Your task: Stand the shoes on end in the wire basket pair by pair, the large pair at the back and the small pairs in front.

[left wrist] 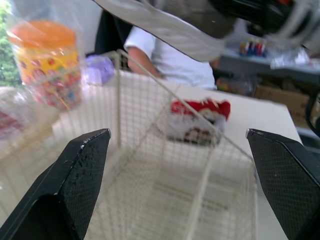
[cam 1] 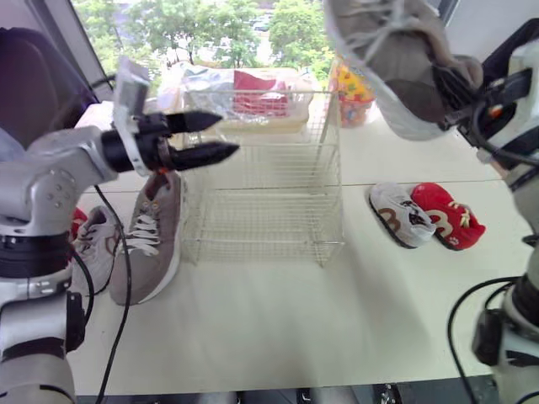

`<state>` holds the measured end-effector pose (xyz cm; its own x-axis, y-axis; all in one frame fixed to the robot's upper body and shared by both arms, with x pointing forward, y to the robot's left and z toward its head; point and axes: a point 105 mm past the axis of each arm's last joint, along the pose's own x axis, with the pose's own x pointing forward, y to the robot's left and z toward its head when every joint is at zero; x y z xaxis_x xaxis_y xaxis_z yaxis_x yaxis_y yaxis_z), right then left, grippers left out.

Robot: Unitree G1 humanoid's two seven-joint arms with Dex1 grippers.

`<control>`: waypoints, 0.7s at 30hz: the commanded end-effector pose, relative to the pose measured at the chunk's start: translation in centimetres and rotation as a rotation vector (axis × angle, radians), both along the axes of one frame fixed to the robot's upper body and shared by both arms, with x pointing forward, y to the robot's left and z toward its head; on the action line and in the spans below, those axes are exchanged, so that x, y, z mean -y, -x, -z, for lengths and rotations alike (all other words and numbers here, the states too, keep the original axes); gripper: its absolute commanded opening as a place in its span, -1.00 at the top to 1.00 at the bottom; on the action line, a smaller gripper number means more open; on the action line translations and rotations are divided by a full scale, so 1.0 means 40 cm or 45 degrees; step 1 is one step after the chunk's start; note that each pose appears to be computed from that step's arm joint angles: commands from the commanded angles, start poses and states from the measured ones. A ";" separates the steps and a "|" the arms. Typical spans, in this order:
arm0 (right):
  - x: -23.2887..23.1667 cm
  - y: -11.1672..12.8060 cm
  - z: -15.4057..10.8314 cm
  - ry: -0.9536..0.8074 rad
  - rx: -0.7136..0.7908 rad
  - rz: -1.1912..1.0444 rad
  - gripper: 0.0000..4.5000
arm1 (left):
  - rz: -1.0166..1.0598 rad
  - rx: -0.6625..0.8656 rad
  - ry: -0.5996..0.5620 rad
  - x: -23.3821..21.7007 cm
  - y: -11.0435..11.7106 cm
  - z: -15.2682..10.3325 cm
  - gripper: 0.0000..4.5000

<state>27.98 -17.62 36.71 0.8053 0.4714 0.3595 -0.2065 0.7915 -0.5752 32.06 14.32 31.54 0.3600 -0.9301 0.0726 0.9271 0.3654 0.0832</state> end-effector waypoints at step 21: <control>-0.164 0.084 -0.007 0.907 0.590 -0.544 0.77 | -0.043 0.013 0.046 -0.084 -0.015 -0.092 -1.00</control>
